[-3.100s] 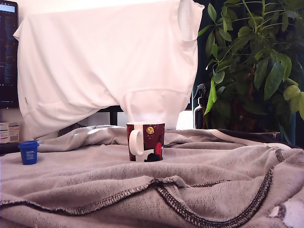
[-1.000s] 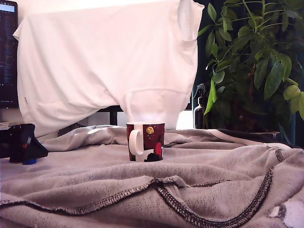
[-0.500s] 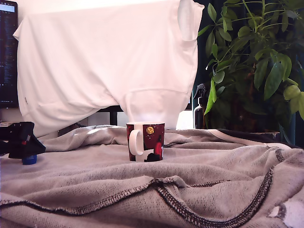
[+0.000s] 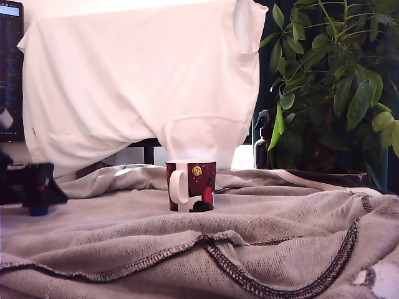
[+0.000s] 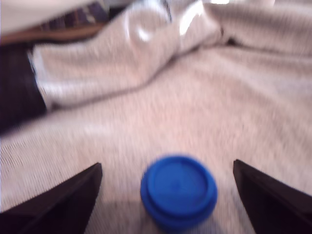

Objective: Pick the blue coffee capsule and place it inside the red coffee cup

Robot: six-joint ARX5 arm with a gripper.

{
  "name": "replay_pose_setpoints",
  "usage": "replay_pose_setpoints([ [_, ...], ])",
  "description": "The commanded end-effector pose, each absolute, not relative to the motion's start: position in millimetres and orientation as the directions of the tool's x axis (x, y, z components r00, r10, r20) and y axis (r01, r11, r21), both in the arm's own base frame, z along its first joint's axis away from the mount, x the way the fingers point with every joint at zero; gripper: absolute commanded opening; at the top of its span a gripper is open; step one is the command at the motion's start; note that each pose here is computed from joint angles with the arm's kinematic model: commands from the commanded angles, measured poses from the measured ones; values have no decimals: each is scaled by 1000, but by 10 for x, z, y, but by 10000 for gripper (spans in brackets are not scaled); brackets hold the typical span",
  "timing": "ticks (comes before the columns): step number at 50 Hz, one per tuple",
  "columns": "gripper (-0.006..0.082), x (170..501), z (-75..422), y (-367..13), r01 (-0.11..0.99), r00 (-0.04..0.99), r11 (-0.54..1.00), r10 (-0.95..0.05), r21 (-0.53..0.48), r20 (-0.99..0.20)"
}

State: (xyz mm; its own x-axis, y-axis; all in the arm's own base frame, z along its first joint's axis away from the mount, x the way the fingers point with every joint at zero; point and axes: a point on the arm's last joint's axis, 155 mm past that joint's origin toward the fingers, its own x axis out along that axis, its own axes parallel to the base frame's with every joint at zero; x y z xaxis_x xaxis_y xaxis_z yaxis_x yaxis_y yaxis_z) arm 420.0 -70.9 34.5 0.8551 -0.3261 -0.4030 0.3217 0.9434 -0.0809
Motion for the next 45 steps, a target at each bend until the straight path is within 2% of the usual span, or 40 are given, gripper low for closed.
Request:
replay_pose_setpoints([
  [1, 787, 4177, 288, -716, 327, 847, 942, -330, -81, -417],
  [4, 767, 4172, 277, -715, 326, 845, 942, -330, -83, -421],
  [7, 691, 4177, 288, -715, 325, 847, 942, -330, -85, -417],
  [11, 459, 4186, 308, -715, 324, 851, 942, -330, -86, -409],
  [15, 144, 4181, 298, -718, 325, 849, 942, -331, -88, -412],
  [17, 39, 4179, 295, -718, 325, 848, 942, -331, -88, -414],
  [19, -29, 4179, 294, -718, 325, 848, 942, -331, -88, -414],
  [32, -19, 4201, 378, -748, 322, 856, 938, -347, -130, -384],
  [45, -19, 4259, 750, -871, 360, 875, 905, -413, -228, -255],
])
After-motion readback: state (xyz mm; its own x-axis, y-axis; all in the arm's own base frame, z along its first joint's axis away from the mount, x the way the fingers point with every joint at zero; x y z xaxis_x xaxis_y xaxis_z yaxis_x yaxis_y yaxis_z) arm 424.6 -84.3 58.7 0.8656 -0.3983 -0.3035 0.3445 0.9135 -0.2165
